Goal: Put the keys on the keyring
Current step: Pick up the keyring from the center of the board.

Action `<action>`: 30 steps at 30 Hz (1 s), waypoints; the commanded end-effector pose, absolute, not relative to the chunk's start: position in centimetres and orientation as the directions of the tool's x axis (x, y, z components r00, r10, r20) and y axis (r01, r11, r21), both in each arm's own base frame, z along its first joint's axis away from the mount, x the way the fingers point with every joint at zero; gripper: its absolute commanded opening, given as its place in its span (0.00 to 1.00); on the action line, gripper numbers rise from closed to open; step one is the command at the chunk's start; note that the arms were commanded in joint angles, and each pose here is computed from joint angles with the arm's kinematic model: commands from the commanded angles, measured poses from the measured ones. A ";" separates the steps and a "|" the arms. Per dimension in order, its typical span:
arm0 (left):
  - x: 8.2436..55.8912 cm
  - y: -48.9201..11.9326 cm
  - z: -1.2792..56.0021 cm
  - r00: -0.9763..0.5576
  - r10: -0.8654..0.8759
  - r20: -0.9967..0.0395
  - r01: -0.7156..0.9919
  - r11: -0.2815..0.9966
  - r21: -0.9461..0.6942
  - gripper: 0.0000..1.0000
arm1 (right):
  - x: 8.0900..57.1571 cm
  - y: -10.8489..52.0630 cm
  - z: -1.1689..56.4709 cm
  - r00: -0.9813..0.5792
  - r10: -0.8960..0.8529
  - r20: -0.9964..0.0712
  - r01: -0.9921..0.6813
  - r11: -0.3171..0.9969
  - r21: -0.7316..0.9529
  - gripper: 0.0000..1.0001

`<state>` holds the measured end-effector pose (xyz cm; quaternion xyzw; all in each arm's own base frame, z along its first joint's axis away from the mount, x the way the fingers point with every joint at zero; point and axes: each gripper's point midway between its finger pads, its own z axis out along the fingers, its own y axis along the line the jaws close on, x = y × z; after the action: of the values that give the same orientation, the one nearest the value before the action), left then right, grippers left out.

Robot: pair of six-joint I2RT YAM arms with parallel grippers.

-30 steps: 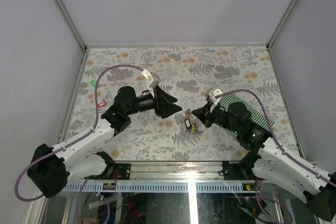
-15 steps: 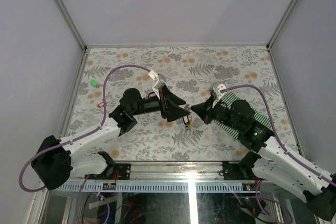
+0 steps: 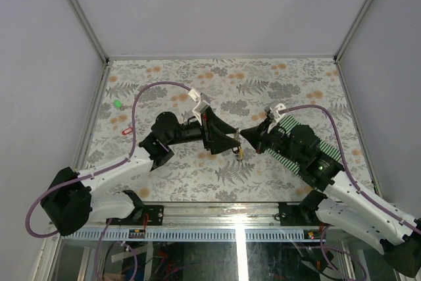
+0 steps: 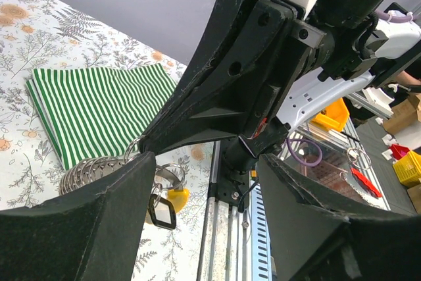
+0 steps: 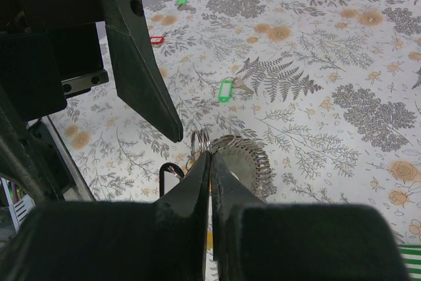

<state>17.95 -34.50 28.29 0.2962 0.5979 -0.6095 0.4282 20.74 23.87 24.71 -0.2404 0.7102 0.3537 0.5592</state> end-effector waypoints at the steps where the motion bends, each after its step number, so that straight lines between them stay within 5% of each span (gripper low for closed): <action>1: 17.7 -34.3 29.7 -0.412 -0.213 -0.886 0.899 0.066 -0.433 0.66 | 21.3 23.5 30.4 -0.139 0.189 -0.972 -0.743 0.630 0.228 0.00; 13: 19.0 -33.8 29.7 -0.395 -0.256 -0.882 0.886 0.148 -0.440 0.70 | 20.8 23.5 31.0 -0.133 0.204 -0.970 -0.756 0.612 0.232 0.00; 30: 18.0 -34.7 28.7 -0.432 -0.203 -0.879 0.885 0.092 -0.456 0.70 | 21.0 23.5 31.3 -0.137 0.220 -0.966 -0.748 0.617 0.247 0.00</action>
<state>18.52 -34.37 28.02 0.2759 0.6078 -0.5989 0.4426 20.74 23.64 25.70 -0.2235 0.7035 0.3617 0.5695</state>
